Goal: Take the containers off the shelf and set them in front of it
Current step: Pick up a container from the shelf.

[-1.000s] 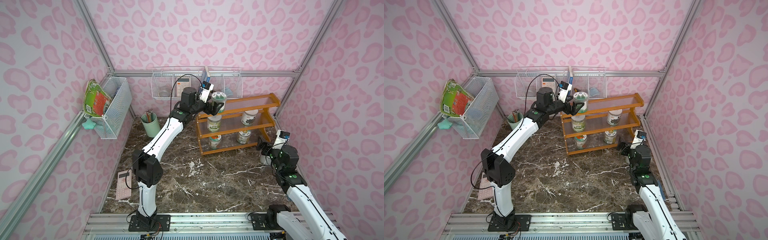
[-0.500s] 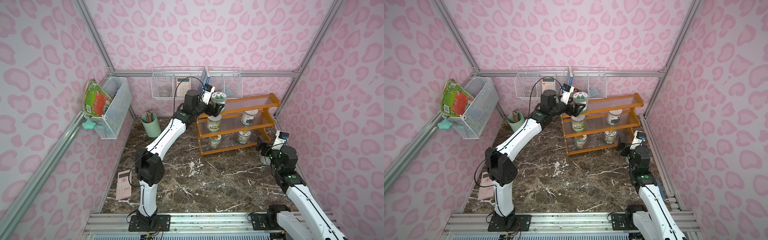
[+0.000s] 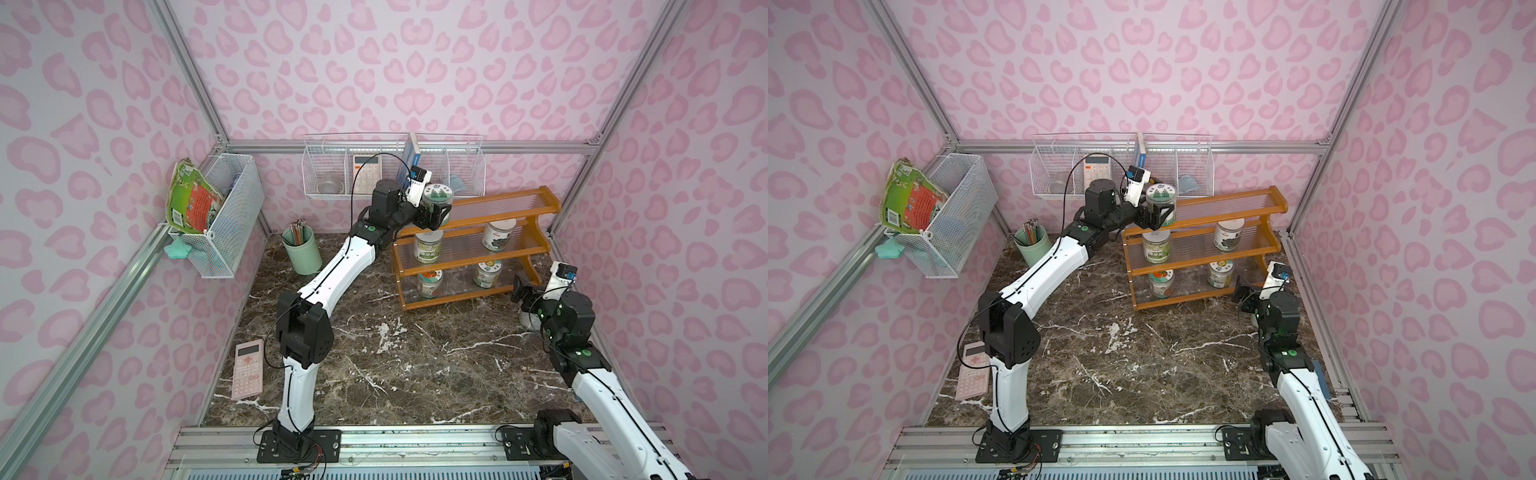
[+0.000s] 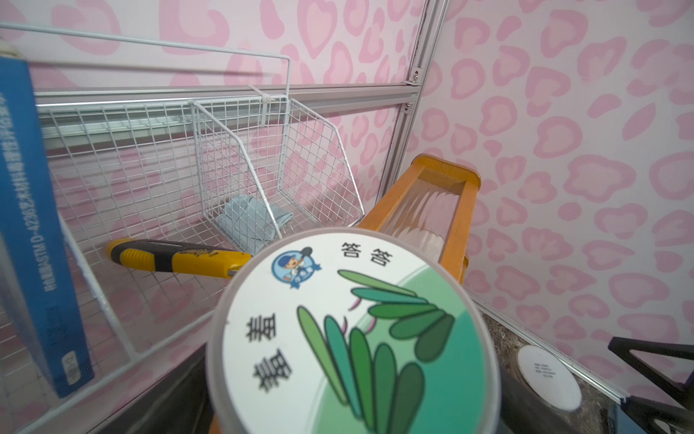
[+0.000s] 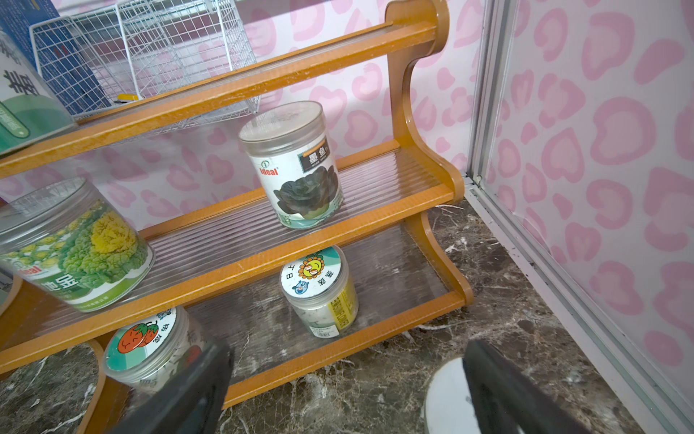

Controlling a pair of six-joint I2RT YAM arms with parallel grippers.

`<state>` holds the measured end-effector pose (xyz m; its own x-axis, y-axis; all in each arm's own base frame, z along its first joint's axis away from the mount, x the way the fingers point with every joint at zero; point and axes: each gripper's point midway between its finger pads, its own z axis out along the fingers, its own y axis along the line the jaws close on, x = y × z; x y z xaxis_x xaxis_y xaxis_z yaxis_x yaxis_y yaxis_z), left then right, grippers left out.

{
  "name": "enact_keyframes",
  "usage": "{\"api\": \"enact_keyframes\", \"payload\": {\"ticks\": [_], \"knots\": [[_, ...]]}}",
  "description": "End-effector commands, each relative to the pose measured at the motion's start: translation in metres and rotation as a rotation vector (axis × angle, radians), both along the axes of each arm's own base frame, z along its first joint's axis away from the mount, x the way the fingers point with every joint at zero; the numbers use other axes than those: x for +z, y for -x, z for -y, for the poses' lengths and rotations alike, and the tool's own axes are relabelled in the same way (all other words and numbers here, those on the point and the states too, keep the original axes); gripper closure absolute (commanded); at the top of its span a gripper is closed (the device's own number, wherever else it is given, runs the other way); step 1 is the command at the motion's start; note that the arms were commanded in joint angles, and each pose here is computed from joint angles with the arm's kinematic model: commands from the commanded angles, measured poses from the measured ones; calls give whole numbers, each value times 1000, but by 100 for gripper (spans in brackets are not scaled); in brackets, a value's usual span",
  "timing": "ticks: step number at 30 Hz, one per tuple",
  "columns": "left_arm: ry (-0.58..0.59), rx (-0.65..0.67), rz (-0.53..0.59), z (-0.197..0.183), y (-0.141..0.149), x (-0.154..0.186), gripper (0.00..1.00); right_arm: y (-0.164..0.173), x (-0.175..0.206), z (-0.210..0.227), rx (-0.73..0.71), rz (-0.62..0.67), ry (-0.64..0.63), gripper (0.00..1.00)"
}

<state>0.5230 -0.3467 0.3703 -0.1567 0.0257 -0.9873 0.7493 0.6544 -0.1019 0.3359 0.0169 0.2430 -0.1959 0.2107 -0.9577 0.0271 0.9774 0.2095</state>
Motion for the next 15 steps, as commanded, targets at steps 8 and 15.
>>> {"api": "enact_keyframes", "payload": {"ticks": [8,15], "knots": [[19,-17,41,3,3,14,20,0,5,0,2,23,1,1],[17,-13,82,-3,11,31,28,2,11,2,3,35,-2,1]]}}
